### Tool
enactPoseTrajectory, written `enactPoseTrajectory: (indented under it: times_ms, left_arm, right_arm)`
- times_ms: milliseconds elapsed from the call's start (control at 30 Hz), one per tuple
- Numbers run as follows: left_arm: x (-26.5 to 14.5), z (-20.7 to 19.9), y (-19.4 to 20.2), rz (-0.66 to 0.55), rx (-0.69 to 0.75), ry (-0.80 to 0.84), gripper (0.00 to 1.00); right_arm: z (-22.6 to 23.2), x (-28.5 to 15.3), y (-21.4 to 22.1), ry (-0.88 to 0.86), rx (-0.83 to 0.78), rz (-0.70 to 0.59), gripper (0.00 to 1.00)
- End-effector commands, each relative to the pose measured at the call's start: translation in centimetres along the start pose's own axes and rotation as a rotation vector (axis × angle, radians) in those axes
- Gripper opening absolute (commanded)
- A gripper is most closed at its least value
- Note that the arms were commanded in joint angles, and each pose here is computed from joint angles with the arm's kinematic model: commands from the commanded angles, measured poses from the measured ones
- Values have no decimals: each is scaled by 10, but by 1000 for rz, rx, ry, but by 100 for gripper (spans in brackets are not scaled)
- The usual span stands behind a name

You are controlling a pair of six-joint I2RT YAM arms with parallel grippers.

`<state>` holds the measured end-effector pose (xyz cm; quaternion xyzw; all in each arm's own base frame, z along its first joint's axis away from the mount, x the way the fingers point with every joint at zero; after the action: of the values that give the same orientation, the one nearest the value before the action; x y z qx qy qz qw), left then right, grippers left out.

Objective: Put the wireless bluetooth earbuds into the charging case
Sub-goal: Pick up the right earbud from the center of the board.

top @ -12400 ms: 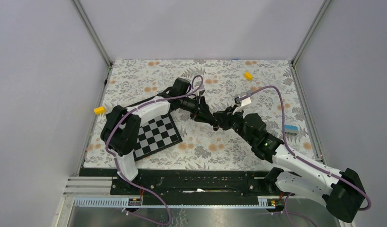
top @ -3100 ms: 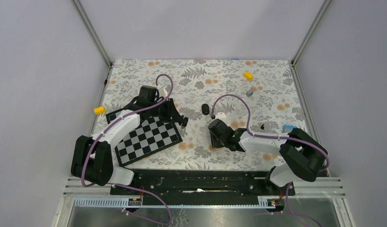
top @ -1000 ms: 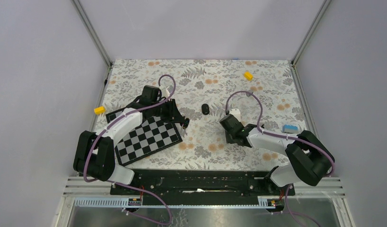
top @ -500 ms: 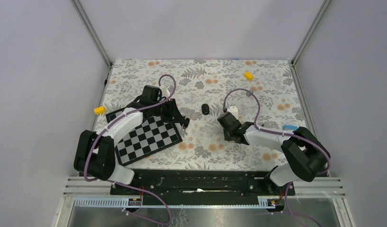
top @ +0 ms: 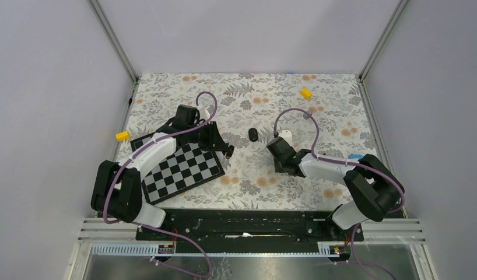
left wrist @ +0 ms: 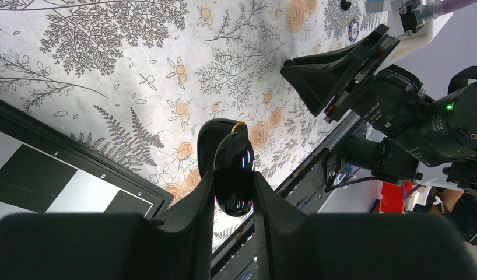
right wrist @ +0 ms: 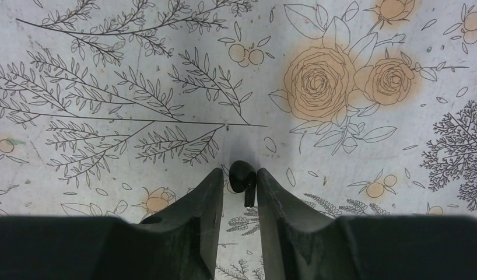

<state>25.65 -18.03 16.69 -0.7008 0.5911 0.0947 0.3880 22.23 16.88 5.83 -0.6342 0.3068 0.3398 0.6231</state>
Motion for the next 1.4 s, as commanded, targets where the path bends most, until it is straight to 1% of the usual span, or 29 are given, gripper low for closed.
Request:
enactPoseTrajectory:
  times_ms: [0,167,300,400,667,833,933,1200,1367]
  left_arm:
    - [-1,-11,-18,-51,46,34,0]
    - [-1,-11,-17,-49,49,33,0]
    - [0,-10,-16,-47,48,30,0]
    - [0,-10,-15,-46,49,29,0]
    - [0,-9,-14,-43,48,31,0]
    - [5,-4,-10,-20,40,30,0]
    - [12,-5,-5,29,31,77,0]
    - [50,-33,-10,133,62,155,0]
    - [62,-47,-10,196,69,240,0]
  right_arm:
    - [7,-1,-15,-7,19,-31,33]
    - [6,2,-12,5,12,-20,30]
    - [6,4,-12,10,11,-14,36]
    - [7,6,-13,13,12,-15,36]
    - [9,4,-15,-1,10,-16,21]
    - [11,-4,-21,-37,1,-34,11]
    - [13,-11,-26,-92,-14,-82,9]
    - [22,-56,-53,-348,-32,-328,9]
    - [31,-83,-61,-506,-88,-395,10]
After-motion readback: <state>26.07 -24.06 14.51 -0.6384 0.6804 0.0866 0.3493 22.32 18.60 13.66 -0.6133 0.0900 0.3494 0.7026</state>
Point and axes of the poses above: each gripper's point midway between its finger pads, its own x axis out along the fingers, its own z axis along the line the jaws close on, y = z × x, the point moved 6 cm from there along -x, back along the fingers, and after that the axes turned 5 degrees about x, right-handed, at the moved point
